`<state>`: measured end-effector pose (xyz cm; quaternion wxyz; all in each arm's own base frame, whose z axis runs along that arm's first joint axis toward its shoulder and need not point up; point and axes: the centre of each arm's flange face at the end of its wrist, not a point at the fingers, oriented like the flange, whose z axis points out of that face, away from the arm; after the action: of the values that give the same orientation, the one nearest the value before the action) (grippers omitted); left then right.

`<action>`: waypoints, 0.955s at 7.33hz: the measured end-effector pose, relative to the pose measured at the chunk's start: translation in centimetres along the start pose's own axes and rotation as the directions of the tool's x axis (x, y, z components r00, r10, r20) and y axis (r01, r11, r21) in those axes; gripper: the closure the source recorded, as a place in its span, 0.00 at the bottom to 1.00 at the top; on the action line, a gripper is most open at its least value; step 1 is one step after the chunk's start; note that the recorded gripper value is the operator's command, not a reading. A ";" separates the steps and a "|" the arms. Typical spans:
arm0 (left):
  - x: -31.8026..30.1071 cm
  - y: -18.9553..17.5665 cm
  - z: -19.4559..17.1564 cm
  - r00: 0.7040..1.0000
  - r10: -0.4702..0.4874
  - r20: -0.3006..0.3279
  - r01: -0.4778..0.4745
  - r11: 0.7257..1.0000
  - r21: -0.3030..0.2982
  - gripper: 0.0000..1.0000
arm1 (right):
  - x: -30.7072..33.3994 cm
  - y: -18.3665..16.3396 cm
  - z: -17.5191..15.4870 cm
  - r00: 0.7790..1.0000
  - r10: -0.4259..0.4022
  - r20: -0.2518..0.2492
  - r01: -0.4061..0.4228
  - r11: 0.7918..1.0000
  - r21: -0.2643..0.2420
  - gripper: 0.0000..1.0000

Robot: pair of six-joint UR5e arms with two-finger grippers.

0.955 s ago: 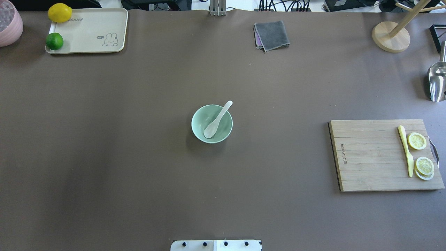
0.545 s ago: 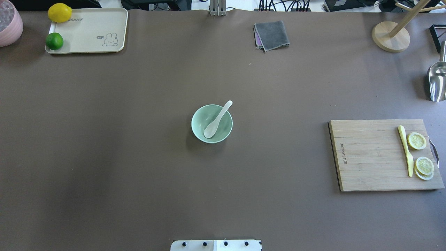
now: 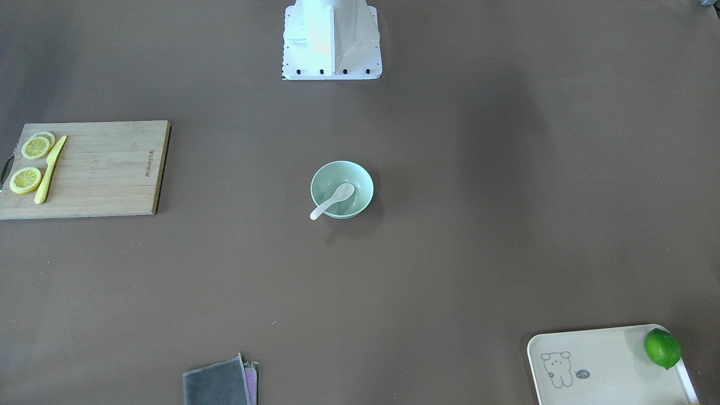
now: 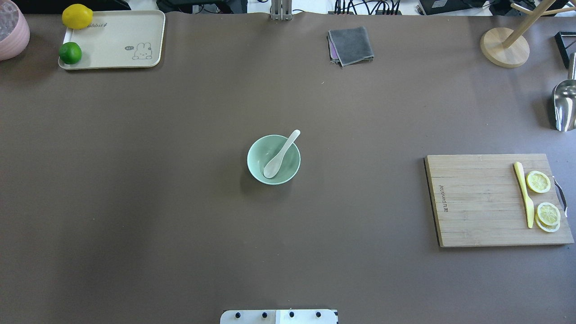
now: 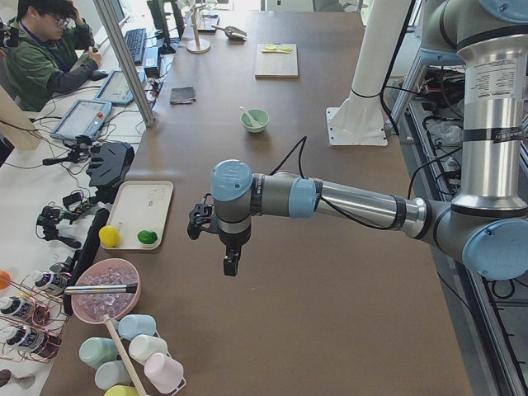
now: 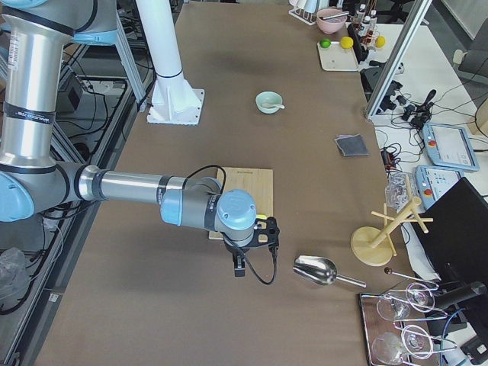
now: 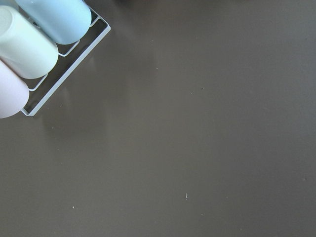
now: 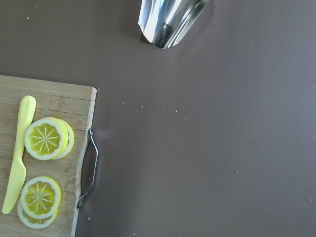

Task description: Place spoon in bowl

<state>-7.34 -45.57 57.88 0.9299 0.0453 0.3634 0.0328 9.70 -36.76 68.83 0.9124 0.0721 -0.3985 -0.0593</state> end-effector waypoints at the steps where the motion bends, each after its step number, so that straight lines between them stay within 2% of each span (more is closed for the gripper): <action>1: -0.2 0.3 0.2 1.000 -0.002 0.001 0.002 1.000 -0.005 0.01 | 1.2 0.6 1.2 0.999 -0.040 -0.007 0.040 0.999 0.037 0.00; 3: -0.3 0.7 0.5 1.000 -0.004 0.002 0.004 1.000 -0.010 0.01 | 3.5 1.8 3.5 0.989 -0.143 -0.035 0.146 0.980 0.136 0.00; 4: -0.3 0.8 0.5 1.000 -0.005 0.002 0.005 1.000 -0.011 0.01 | 3.7 1.9 3.7 0.986 -0.160 -0.042 0.165 0.972 0.168 0.00; 5: -0.3 0.8 0.5 1.000 -0.005 0.002 0.005 1.000 -0.011 0.01 | 3.3 1.4 3.4 0.991 -0.132 -0.037 0.136 0.975 0.175 0.00; 6: -0.4 0.9 0.5 1.000 -0.005 0.002 0.006 1.000 -0.011 0.01 | 1.9 0.3 2.6 0.996 -0.089 -0.027 0.092 0.984 0.155 0.00; 7: -0.3 0.9 0.5 1.000 -0.005 0.001 0.005 1.000 -0.012 0.01 | -0.3 -1.0 1.3 0.998 -0.051 -0.023 0.053 0.992 0.112 0.00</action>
<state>-7.25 -44.78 58.58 0.9304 0.0390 0.3631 0.0325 8.50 -37.82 69.26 0.9091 0.1345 -0.3898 -0.0596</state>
